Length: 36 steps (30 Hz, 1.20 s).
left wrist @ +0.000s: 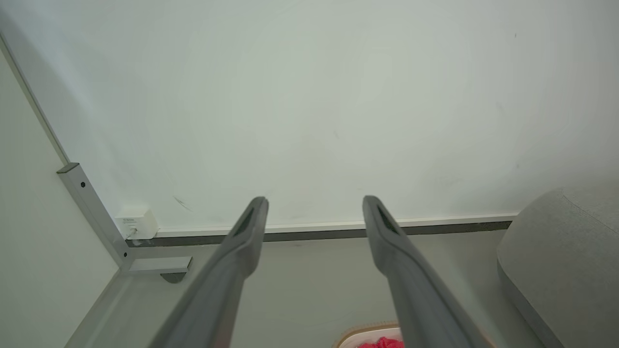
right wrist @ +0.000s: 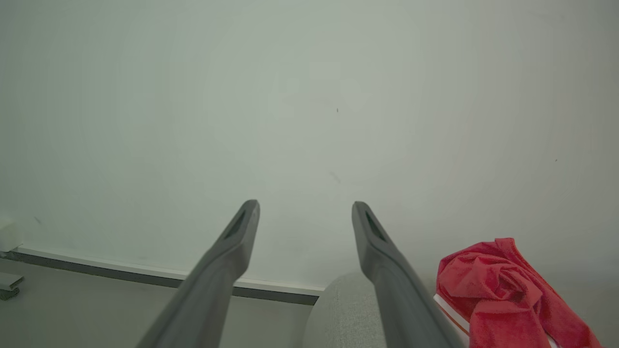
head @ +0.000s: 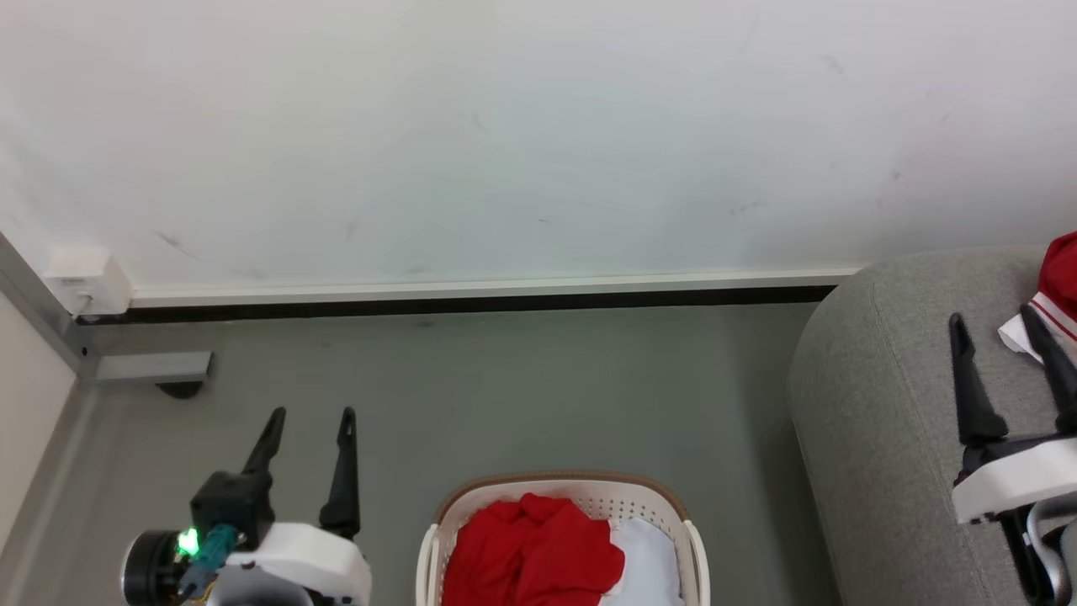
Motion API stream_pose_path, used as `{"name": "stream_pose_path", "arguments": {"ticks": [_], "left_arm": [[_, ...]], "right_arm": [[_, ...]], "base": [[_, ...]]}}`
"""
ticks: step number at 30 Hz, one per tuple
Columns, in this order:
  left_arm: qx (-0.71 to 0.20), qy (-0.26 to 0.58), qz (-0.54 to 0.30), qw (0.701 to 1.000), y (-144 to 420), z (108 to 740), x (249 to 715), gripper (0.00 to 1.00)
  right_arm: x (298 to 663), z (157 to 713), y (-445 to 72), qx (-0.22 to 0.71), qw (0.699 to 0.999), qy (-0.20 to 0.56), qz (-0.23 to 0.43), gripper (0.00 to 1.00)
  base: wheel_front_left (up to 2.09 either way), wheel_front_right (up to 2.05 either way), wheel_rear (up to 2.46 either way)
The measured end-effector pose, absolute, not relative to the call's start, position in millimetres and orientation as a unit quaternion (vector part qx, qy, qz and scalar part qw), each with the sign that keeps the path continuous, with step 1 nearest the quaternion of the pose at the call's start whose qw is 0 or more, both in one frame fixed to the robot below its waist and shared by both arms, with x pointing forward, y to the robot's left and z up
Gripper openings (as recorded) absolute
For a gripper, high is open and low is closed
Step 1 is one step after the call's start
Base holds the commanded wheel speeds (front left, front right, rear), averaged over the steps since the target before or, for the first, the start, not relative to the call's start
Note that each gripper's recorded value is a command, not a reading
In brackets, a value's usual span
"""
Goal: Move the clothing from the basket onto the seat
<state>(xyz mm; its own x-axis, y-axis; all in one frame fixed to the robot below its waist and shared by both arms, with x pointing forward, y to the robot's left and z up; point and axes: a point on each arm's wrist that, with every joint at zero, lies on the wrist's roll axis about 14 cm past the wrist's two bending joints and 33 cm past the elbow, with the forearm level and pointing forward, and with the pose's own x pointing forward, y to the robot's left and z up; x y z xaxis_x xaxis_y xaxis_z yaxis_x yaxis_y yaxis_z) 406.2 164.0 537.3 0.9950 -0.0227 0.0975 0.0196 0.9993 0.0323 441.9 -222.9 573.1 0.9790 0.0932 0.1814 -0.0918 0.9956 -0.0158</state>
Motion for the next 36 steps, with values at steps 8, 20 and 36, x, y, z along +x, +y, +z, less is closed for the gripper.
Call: {"name": "stream_pose_path", "arguments": {"ticks": [8,20,36], "left_arm": [[0.013,-0.045,0.031,0.998,186,524,382,1.00],[-0.003,-0.036,0.043,0.998,187,511,352,1.00],[-0.006,-0.043,0.032,0.999,183,512,350,1.00]], "right_arm": [[414,532,-184,0.048,0.995,-0.052,0.070,1.00],[370,489,-168,0.089,0.994,-0.002,0.058,1.00],[361,483,-165,0.089,0.995,0.004,0.052,1.00]], "base": [[0.00,0.00,0.00],[0.00,0.00,0.00],[0.00,0.00,0.00]]}}
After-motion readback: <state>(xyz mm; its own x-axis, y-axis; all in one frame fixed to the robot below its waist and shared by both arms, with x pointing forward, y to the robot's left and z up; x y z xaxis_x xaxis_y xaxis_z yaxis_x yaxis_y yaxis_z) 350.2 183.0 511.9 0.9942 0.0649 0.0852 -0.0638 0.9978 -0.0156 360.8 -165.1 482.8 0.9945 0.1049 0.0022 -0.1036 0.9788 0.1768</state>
